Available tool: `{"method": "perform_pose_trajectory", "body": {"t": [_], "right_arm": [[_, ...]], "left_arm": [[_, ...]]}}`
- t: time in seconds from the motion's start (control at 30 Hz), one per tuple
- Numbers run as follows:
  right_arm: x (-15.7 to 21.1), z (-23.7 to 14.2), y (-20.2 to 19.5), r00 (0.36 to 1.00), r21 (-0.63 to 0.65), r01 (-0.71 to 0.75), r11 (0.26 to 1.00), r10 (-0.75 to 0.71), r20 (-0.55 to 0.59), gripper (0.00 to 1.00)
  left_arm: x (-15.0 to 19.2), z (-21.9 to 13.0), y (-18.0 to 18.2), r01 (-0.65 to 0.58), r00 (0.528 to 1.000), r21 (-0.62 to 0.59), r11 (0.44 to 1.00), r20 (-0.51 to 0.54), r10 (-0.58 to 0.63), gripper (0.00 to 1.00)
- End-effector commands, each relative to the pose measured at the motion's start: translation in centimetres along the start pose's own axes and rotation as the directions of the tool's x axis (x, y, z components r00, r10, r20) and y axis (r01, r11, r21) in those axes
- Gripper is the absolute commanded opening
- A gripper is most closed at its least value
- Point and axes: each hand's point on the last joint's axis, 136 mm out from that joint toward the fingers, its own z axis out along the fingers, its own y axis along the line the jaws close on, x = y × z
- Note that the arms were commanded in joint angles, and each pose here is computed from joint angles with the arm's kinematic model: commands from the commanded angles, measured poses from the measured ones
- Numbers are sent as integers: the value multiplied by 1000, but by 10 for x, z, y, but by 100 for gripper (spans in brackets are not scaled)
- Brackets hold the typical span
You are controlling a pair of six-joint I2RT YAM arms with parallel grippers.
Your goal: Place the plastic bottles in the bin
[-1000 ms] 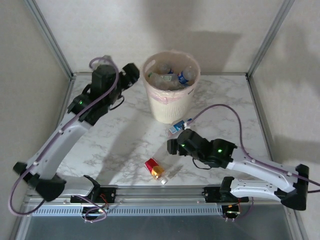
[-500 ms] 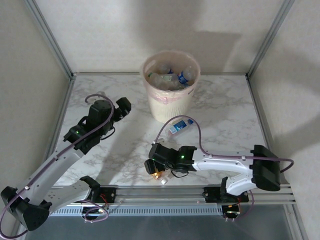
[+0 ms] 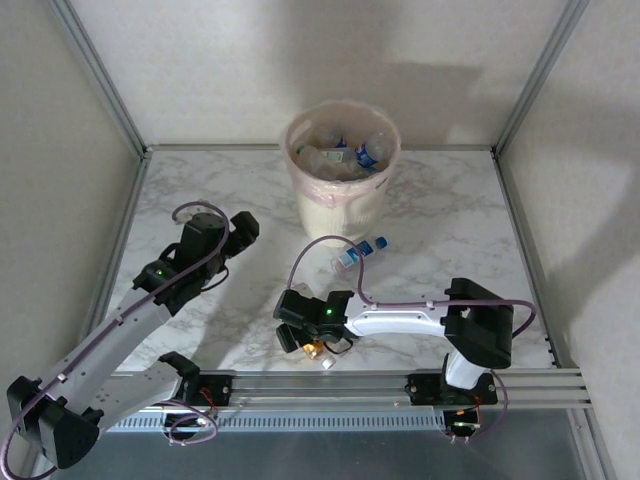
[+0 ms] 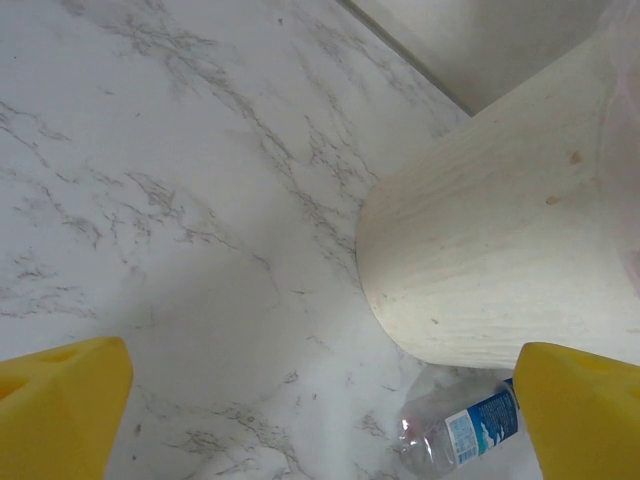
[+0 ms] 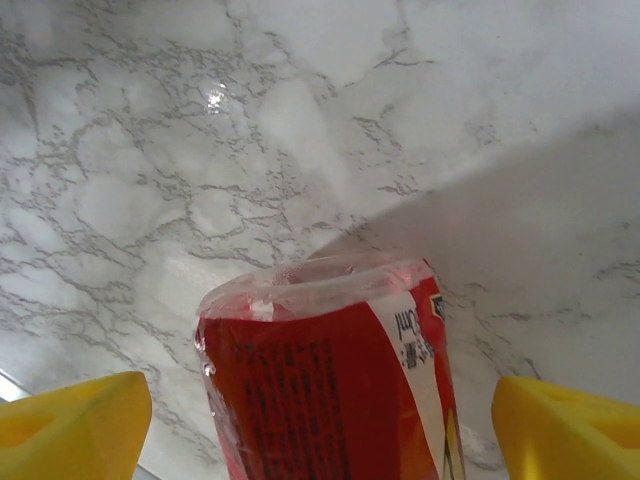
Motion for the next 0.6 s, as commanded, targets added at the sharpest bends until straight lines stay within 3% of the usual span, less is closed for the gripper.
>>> {"method": "perform_pose_trajectory", "body": {"t": [0.0, 0.2, 0.57], "right_arm": [[3, 2, 3, 999, 17, 18, 1000, -17, -28, 84], [8, 9, 2, 999, 19, 17, 1000, -16, -46, 81], [3, 4, -2, 1000, 34, -1, 999, 1, -18, 64]], "left_arm": [[-3, -1, -2, 25, 1000, 29, 999, 8, -25, 96], [1, 4, 0, 33, 999, 29, 999, -8, -32, 93], [16, 14, 15, 35, 998, 0, 999, -46, -34, 89]]}}
